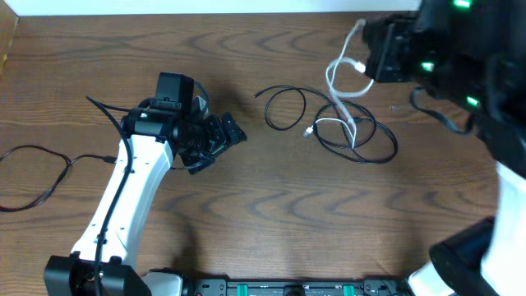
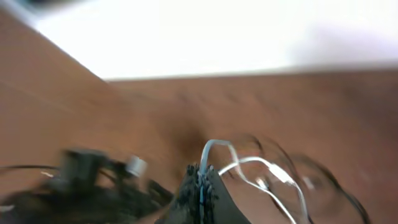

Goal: Untangle cables

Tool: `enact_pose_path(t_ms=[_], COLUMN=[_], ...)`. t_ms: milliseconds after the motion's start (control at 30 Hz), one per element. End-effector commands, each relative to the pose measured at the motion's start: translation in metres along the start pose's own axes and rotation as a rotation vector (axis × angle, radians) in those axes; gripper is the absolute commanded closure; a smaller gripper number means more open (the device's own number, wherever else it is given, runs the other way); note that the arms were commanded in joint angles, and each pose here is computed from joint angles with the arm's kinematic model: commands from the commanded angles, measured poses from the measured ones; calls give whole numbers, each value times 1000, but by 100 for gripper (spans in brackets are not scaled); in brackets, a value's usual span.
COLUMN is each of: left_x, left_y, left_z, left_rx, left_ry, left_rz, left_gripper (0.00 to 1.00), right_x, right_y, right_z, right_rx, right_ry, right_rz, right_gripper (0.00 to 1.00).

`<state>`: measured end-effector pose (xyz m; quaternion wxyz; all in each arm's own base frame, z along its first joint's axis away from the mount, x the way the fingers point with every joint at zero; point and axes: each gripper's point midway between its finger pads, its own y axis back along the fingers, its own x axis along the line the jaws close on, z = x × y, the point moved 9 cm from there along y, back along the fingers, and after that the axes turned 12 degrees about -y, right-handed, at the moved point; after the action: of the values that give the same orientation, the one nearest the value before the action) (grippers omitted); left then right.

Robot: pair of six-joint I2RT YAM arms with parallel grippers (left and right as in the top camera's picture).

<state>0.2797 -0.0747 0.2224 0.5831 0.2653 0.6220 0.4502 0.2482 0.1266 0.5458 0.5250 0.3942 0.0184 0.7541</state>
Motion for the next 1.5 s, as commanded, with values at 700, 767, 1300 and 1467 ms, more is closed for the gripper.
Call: enact_pose_path(t_ms=[700,767,1300,1467], left_x=[4,4,3,7], left_y=[-1,-1,17,50], left_z=[-1,-1,3,8], left_rx=[-4,-1,-25,-103], left_ry=[1,3,-147,-99], left_rz=[41,42,-58,-214], left_gripper=[6,6,6,7], right_x=[47,43,11,13], right_y=[130,108,-16,-31], right_z=[51,48,1,-18], right_rx=[-570,-491,47,235], right_ry=[10,-51,-71,1], right_rz=[404,370,91,158], right_gripper=[99,99,99,99])
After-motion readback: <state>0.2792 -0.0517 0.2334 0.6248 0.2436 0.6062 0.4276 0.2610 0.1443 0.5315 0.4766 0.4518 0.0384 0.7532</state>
